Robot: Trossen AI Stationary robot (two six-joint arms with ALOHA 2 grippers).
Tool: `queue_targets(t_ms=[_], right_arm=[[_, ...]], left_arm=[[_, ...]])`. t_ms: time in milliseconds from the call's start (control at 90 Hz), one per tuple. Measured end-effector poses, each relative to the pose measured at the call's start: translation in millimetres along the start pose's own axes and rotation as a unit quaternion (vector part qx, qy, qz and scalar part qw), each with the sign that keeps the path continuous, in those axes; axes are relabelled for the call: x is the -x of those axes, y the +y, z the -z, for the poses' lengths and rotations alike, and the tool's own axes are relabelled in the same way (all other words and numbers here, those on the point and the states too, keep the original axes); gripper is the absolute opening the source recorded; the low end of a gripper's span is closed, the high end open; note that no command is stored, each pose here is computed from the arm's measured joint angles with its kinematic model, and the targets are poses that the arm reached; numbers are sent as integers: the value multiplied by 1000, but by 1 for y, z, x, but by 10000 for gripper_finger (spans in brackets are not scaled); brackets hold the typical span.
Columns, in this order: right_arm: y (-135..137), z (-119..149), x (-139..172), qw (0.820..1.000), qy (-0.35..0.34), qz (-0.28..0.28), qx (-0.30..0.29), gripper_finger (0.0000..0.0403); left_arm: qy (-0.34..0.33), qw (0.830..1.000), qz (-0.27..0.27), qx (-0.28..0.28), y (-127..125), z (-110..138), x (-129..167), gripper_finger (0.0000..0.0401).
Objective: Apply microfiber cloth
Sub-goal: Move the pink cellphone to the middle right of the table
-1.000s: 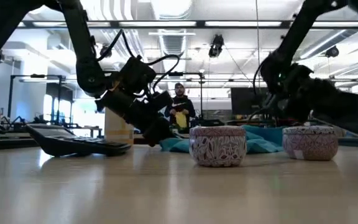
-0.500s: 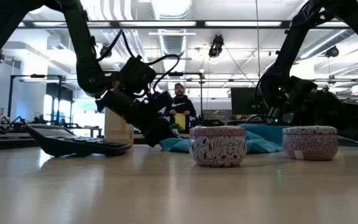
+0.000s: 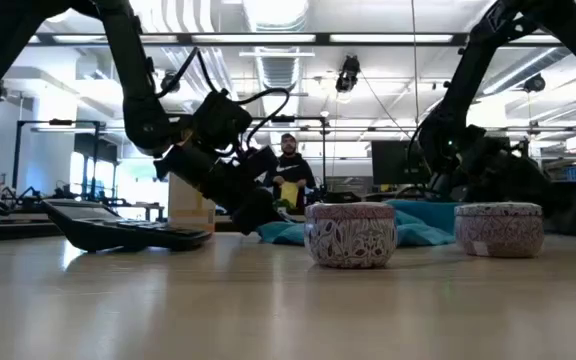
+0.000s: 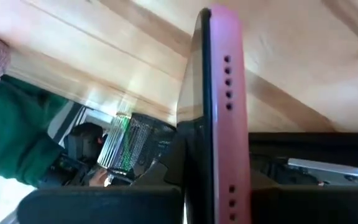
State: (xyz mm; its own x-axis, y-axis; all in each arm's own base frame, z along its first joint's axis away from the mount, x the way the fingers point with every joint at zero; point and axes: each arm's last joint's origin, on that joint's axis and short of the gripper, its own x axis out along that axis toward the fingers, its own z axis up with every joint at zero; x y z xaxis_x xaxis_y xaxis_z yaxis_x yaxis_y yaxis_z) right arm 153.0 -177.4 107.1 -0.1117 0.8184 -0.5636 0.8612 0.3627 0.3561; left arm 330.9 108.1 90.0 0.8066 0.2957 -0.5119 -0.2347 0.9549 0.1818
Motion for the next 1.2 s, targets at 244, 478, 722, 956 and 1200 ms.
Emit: queue_targets(t_ms=[244, 478, 722, 956, 1200], right_arm=[[0, 0, 0, 1000, -2, 1, 1, 9], [-1, -4, 0, 1000, -18, 7, 9, 41], [-1, -8, 0, 999, -36, 9, 17, 65], [-2, -9, 0, 999, -44, 13, 0, 81], [-4, -7, 3, 995, -52, 83, -23, 117]], left_arm=[[1, 1000, 0, 0, 0, 0, 0, 0], [1, 1000, 0, 0, 0, 0, 0, 0], [2, 1000, 0, 0, 0, 0, 0, 0], [2, 1000, 1, 0, 0, 0, 0, 0], [2, 1000, 0, 1, 0, 0, 0, 0]])
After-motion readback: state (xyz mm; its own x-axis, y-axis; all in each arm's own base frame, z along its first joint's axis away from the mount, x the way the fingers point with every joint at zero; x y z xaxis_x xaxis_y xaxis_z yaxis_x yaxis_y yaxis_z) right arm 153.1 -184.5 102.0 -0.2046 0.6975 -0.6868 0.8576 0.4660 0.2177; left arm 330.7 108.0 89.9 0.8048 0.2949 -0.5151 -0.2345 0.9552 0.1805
